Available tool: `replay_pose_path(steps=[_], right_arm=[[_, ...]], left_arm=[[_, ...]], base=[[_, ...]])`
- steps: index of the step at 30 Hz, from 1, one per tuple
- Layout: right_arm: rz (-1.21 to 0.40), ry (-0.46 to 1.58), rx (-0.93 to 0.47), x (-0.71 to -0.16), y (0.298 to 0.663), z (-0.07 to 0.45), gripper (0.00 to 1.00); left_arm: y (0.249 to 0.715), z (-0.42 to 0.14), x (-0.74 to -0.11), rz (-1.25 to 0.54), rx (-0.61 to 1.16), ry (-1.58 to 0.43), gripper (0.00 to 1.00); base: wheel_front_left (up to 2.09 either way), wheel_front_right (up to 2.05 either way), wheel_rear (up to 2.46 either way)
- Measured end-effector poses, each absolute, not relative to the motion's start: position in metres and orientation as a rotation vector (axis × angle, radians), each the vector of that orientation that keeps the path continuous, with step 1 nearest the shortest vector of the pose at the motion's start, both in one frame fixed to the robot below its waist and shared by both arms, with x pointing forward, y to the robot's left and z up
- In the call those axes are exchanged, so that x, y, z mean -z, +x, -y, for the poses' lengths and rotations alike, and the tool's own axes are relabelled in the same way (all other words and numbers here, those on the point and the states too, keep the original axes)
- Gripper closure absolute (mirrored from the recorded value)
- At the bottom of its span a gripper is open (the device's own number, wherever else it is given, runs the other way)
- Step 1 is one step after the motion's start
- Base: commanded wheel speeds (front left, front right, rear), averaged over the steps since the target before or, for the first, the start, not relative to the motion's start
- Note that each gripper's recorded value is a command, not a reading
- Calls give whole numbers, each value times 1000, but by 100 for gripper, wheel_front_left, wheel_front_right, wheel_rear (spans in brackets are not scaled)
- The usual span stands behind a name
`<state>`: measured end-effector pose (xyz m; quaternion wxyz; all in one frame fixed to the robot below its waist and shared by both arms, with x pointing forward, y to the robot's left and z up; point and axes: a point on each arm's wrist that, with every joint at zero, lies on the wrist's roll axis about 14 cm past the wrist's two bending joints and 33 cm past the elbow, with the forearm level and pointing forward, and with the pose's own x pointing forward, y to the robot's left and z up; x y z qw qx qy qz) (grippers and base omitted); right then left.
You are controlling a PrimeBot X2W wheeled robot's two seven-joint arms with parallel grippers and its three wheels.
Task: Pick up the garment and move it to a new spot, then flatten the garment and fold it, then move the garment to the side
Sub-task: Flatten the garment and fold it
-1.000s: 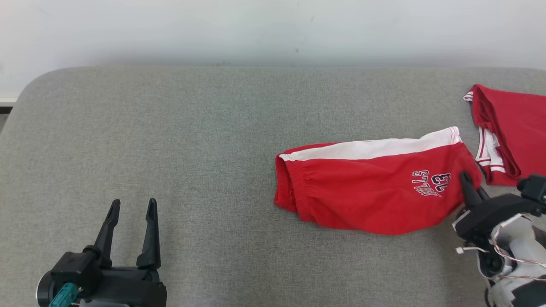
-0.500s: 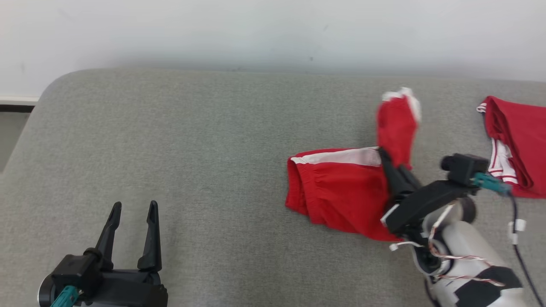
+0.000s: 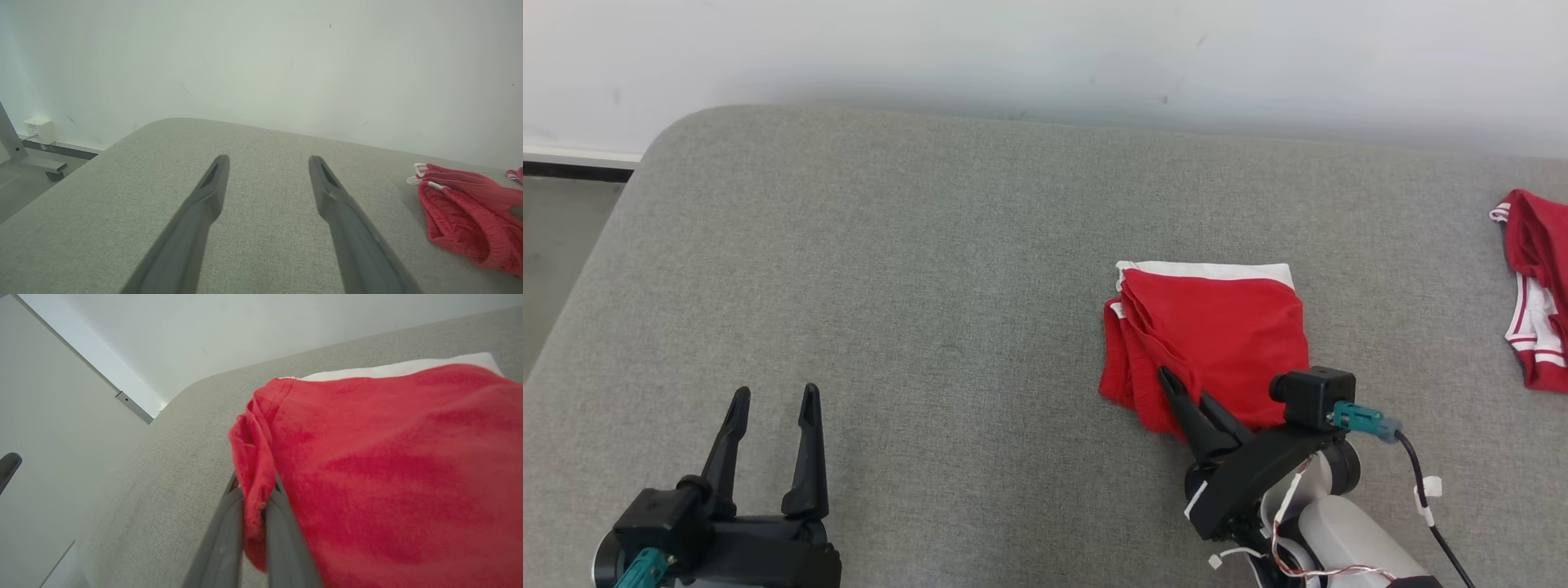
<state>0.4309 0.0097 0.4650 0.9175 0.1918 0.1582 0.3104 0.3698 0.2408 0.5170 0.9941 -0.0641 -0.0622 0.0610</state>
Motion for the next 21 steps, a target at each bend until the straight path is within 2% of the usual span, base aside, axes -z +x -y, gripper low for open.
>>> replay_pose_path(steps=[1,2,3,6,13,21], right_arm=[[-327,399,-639,-463,430,-11,100],[-322,400,-645,-463,429,-13,37],[-311,394,-653,-464,428,-15,0],[-267,372,-665,-467,426,-14,0],[-109,331,-593,-491,444,25,0],[-50,286,-438,-496,465,84,0]], left_arm=[[370,-241,-516,123,-124,-129,0],[370,-241,-515,120,-124,-129,0],[371,-241,-515,118,-125,-129,0],[372,-241,-513,115,-123,-132,0],[374,-238,-515,122,-116,-142,0],[375,-234,-518,129,-102,-142,0]], base=[[0,0,0],[0,0,0],[0,0,0],[0,0,0],[0,0,0],[0,0,0]])
